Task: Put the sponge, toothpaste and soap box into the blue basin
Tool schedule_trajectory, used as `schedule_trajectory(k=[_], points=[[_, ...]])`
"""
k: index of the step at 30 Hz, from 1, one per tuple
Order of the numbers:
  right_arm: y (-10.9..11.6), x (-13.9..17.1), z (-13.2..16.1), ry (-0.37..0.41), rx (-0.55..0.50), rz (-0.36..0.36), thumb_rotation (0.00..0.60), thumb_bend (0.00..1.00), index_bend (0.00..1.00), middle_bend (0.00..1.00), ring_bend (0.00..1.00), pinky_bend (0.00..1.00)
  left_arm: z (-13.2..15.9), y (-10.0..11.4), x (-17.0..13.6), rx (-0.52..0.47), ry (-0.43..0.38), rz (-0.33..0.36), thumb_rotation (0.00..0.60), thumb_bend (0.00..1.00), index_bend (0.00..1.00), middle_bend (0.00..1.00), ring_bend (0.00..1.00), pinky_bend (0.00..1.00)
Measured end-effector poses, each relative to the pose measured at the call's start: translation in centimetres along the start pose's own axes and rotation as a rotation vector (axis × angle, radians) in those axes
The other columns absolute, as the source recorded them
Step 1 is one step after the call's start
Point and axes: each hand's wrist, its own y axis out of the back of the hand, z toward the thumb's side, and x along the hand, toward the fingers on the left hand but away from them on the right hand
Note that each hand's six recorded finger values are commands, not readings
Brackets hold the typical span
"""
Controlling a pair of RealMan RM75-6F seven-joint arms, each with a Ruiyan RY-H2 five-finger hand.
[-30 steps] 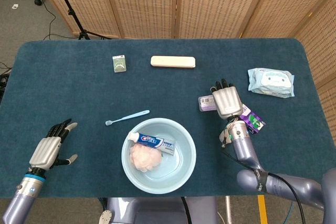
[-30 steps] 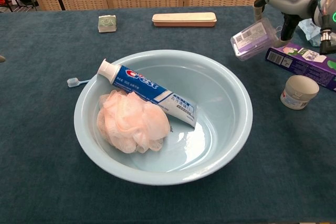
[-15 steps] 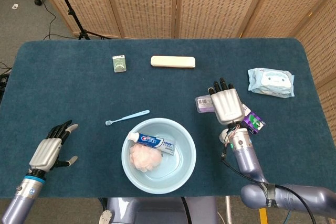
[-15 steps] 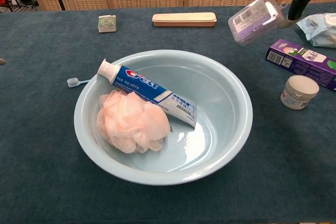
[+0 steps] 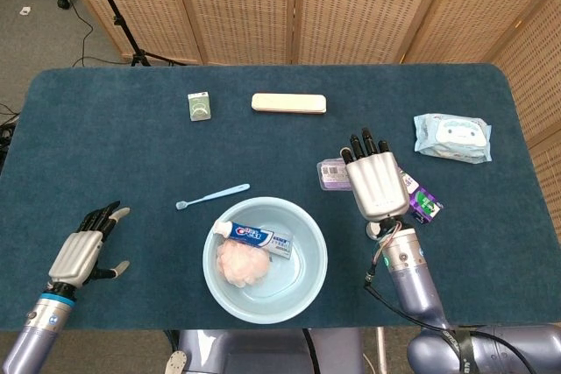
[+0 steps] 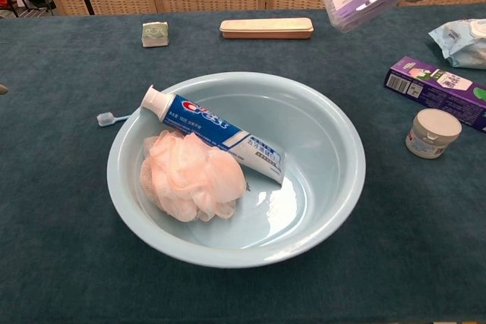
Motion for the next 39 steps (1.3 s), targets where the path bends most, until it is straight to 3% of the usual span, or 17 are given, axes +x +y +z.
schedule_trajectory(k=[7, 39], points=[[0.7, 1.4, 0.5, 0.011, -0.033, -0.016, 0.600, 0.26, 0.56, 0.25, 0.17, 0.38, 0.2, -0.2, -0.1, -0.003, -0.007, -0.007, 0.600, 0.24, 0.00, 0.00, 0.00, 0.00], [-0.2, 8.6, 3.4, 0.065, -0.118, 0.012, 0.600, 0.25, 0.56, 0.25, 0.17, 0.39, 1.0, -0.7, -0.5, -0.010, -0.037, -0.030, 0.600, 0.24, 0.00, 0.00, 0.00, 0.00]])
